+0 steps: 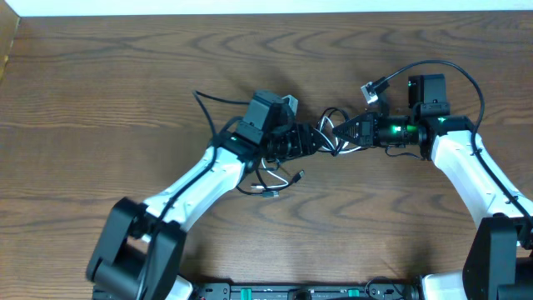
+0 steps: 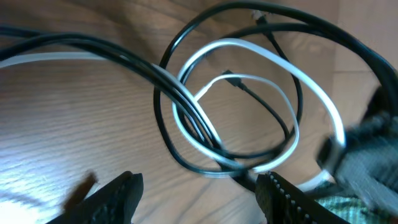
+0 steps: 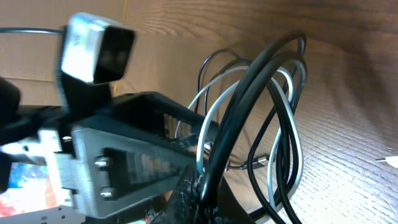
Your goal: Untangle cables
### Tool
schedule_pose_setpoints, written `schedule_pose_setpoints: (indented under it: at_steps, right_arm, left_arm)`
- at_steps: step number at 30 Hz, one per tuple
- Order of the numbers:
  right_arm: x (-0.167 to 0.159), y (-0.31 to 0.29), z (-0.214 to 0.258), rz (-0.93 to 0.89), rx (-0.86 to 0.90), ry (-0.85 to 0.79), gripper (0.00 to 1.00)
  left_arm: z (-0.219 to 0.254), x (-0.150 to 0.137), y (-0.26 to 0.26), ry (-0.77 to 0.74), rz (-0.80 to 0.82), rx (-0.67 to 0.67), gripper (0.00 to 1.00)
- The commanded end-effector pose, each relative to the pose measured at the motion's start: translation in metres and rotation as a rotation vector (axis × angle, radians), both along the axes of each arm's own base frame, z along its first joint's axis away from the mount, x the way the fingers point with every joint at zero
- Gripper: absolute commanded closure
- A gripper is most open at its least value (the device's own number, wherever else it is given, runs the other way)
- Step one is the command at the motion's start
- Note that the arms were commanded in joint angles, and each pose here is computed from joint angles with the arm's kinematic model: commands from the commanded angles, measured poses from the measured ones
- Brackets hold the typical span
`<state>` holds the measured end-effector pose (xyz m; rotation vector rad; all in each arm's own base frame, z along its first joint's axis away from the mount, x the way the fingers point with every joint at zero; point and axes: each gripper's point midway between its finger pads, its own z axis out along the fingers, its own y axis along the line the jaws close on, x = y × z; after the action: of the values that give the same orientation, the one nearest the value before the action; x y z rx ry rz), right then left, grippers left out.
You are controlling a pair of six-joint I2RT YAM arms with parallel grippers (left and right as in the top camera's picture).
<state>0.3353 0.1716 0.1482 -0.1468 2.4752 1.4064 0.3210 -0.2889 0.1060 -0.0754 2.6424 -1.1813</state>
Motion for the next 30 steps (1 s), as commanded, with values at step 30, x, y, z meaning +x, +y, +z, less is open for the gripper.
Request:
schedule_pose_setpoints:
  at_steps: [30]
  right_arm:
    - [-0.005, 0.002, 0.010, 0.008, 0.011, -0.002, 0.99]
  left_arm:
    - [-0.040, 0.004, -0.037, 0.256, 0.171, -0.106, 0.68]
